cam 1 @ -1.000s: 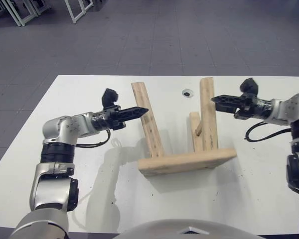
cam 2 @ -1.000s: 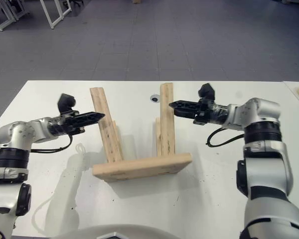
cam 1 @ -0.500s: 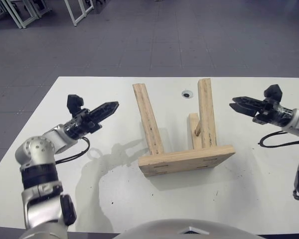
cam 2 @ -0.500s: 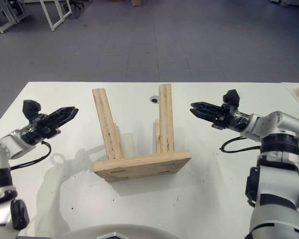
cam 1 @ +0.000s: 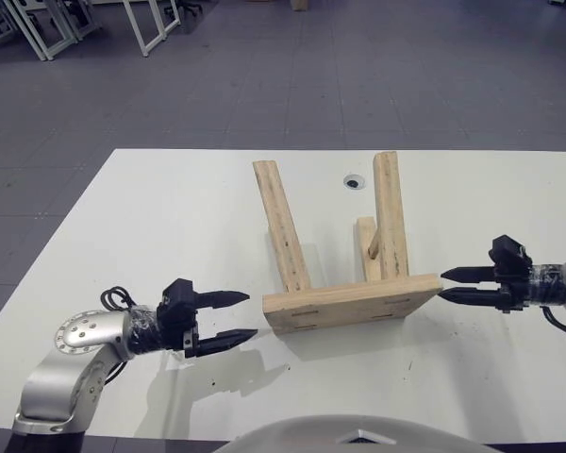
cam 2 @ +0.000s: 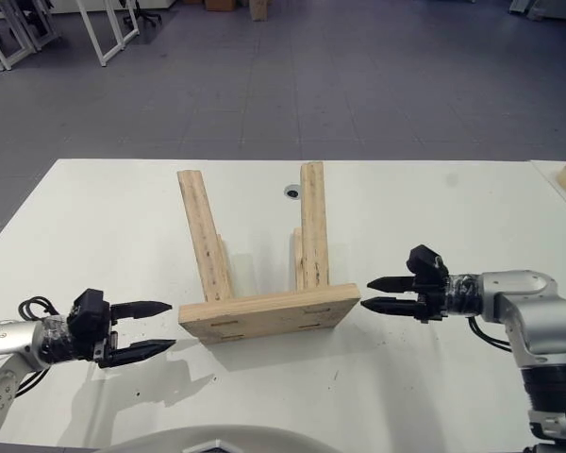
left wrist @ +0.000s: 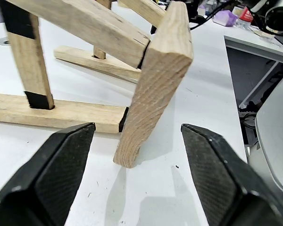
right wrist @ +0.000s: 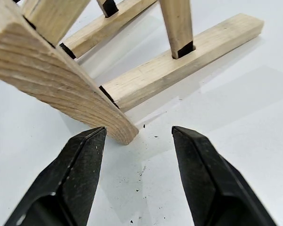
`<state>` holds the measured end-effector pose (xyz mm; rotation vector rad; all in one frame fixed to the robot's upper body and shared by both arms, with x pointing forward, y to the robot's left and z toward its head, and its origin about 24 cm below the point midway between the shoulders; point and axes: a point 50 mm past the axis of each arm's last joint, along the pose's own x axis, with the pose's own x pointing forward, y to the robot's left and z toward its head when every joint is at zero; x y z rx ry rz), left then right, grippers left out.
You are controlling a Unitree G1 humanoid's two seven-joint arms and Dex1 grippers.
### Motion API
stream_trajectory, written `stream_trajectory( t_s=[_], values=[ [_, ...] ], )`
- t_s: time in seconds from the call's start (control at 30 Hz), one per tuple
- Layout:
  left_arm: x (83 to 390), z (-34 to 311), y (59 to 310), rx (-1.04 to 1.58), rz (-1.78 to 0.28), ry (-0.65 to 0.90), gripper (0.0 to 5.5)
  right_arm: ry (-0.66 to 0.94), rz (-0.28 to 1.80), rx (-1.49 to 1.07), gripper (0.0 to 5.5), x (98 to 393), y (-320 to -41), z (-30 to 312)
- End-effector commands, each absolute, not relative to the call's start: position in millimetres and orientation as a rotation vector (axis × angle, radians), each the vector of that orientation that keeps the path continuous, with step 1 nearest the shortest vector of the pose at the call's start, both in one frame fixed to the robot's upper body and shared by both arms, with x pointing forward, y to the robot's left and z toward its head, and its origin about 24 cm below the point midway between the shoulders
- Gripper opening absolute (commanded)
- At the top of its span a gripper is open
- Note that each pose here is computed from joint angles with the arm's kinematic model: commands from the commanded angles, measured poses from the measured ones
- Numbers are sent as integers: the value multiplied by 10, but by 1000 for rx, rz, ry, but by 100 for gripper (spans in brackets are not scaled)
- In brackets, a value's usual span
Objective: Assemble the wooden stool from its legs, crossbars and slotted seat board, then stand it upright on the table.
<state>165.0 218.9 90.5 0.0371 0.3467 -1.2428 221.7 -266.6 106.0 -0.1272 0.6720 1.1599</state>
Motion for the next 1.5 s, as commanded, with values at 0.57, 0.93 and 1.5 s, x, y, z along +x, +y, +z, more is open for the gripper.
stream_trajectory(
  t_s=[0.57,0.93,1.5],
  values=[
    [2080,687,1962,143,-1319,360,205,572,1402,-304,156,2255,-2177,924],
    [2182,1794,1850,-632,-1524,119,162,323,1620,615,148,2314,-2007,1912],
    [3458,2038,1708,-1504,-823,410,351,615,704,1327,390,3581,-1711,2028]
  ],
)
